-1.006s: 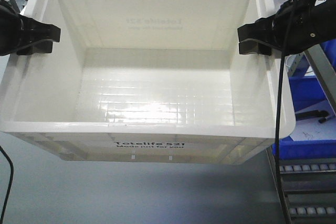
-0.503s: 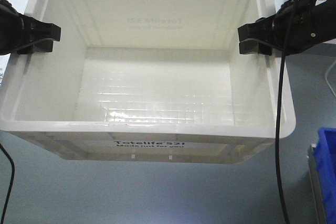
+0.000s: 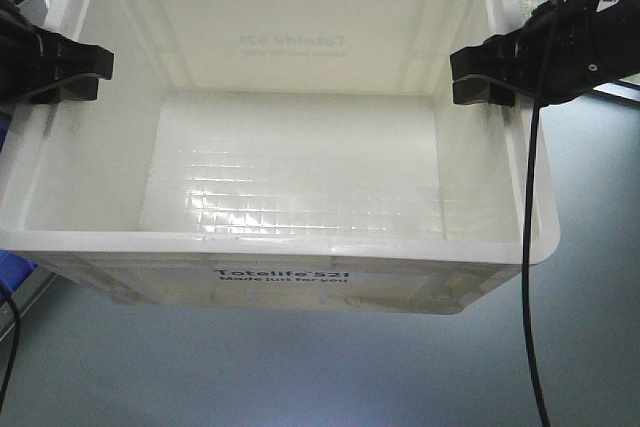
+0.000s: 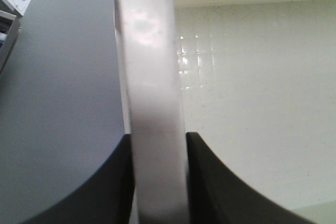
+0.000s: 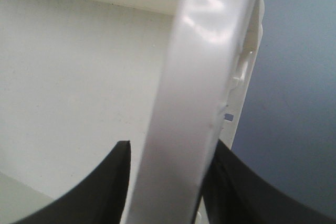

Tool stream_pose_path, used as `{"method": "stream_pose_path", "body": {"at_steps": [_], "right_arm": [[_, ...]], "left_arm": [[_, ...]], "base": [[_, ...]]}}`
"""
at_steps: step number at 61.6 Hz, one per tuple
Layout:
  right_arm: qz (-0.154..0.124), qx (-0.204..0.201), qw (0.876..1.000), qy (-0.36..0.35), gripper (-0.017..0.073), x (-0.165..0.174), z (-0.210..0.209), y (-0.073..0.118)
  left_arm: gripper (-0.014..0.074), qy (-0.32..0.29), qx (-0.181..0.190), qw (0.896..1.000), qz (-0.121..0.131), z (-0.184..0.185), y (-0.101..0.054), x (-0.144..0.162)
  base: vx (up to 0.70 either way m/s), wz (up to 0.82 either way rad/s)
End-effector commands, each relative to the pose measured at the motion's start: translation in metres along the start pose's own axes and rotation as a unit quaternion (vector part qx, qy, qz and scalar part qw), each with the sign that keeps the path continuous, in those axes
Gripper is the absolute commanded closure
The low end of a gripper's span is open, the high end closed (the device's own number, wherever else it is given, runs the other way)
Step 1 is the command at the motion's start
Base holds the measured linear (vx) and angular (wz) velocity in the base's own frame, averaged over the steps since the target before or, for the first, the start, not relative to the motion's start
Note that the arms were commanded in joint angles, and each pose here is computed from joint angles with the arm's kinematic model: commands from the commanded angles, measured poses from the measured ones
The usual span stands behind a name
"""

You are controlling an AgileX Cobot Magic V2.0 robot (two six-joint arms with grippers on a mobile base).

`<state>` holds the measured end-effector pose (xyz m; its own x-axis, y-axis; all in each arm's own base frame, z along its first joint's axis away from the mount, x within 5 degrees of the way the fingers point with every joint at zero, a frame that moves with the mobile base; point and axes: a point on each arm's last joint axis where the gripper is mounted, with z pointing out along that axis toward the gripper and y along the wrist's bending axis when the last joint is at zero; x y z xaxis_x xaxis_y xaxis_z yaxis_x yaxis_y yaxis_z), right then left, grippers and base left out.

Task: Move bin from left to right shelf
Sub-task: 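Hold the tote with both grippers while the base drives to another shelf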

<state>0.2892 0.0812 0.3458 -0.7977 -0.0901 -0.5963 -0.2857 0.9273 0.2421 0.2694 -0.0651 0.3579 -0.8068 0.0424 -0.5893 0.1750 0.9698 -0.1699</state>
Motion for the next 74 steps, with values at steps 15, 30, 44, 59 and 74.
{"method": "stream_pose_path", "body": {"at_steps": [15, 30, 44, 59, 74], "right_arm": [[-0.018, -0.005, 0.996, -0.083, 0.0564, -0.0157, -0.0254, 0.0070], [-0.018, -0.005, 0.996, -0.083, 0.0564, -0.0157, -0.0254, 0.0070], [-0.018, -0.005, 0.996, -0.083, 0.0564, -0.0157, -0.0254, 0.0070], [-0.018, -0.005, 0.996, -0.083, 0.0564, -0.0157, -0.0254, 0.0070], [-0.018, -0.005, 0.996, -0.083, 0.0564, -0.0157, -0.0254, 0.0070]], "left_arm": [[0.0599, -0.089, 0.021, 0.996, 0.008, -0.0261, -0.0084, -0.0151], [0.0599, -0.089, 0.021, 0.996, 0.008, -0.0261, -0.0084, -0.0151], [0.0599, -0.089, 0.021, 0.996, 0.008, -0.0261, -0.0084, -0.0151], [0.0599, -0.089, 0.021, 0.996, 0.008, -0.0261, -0.0084, -0.0151], [0.0599, -0.089, 0.021, 0.996, 0.008, -0.0261, -0.0084, -0.0151]], "base": [[0.27, 0.37], [0.26, 0.36], [0.23, 0.55], [0.17, 0.71], [0.11, 0.51]]}}
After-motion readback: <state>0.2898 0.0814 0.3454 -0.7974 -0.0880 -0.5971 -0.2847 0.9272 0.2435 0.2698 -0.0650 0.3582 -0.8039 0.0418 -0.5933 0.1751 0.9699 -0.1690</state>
